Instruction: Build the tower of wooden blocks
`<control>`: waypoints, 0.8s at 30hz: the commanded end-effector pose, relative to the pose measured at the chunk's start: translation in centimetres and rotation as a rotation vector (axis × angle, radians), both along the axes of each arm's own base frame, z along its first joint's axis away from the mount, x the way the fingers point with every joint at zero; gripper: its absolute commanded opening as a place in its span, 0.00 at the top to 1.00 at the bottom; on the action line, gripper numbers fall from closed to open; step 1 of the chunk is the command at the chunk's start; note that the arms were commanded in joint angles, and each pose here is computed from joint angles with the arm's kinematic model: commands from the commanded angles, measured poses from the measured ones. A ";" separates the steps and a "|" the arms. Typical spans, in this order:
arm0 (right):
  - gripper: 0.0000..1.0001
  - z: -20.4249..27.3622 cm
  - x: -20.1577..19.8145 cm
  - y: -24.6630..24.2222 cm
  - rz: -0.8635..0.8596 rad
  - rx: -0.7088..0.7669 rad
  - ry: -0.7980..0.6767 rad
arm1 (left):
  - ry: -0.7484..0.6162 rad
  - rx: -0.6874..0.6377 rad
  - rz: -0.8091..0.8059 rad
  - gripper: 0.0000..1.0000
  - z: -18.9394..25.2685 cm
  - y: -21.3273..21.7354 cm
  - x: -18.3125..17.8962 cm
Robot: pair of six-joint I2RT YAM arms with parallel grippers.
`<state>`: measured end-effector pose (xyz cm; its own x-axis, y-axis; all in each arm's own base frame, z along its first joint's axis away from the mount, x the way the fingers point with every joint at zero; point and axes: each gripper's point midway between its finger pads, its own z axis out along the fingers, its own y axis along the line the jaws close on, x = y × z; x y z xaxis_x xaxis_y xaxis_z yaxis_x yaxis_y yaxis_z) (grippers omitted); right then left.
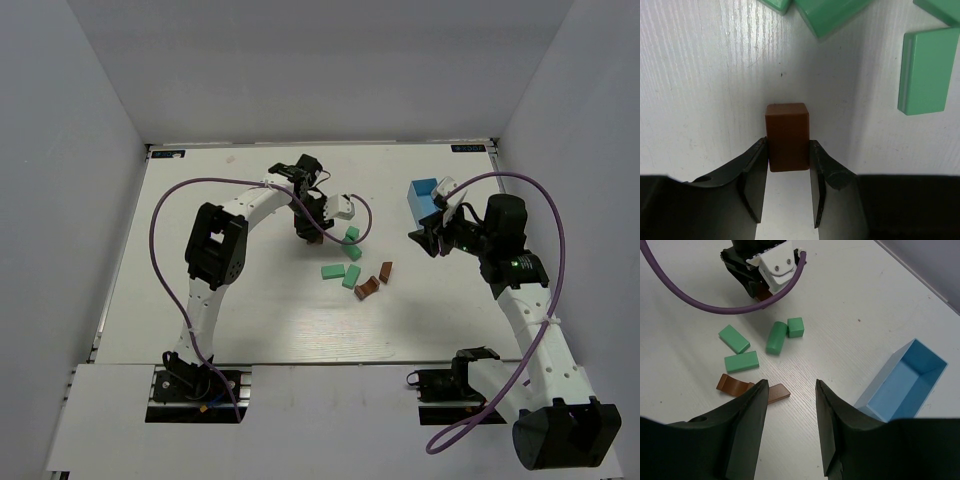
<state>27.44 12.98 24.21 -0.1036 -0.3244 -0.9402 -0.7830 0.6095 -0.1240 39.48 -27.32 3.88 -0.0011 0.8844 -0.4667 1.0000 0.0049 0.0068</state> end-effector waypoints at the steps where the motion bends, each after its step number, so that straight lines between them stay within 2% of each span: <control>1: 0.51 0.1 -0.4 0.0 0.017 0.003 -0.014 | -0.013 -0.027 0.003 0.62 1.7 0.0 -0.2; 4: 0.51 0.1 -0.3 0.0 0.017 0.002 -0.015 | -0.008 -0.027 0.013 0.52 1.7 0.0 -0.2; 7: 0.51 0.0 -0.4 0.0 0.018 0.003 -0.014 | -0.021 -0.025 0.015 0.36 1.7 0.0 0.1; 10: 0.51 -0.1 -0.4 0.0 0.019 0.002 -0.010 | -0.021 -0.017 0.026 0.27 1.7 0.2 0.2; 11: 0.51 -0.1 -0.4 -0.1 0.015 0.002 -0.011 | -0.026 -0.010 0.029 0.06 1.6 0.3 0.3; 12: 0.51 -0.1 -0.5 0.0 0.020 0.004 -0.008 | -0.026 -0.010 0.029 0.00 1.6 0.3 0.3; 24: 0.51 0.1 -0.5 -0.2 0.020 0.007 -0.016 | -0.096 0.025 0.059 0.00 2.3 1.1 1.4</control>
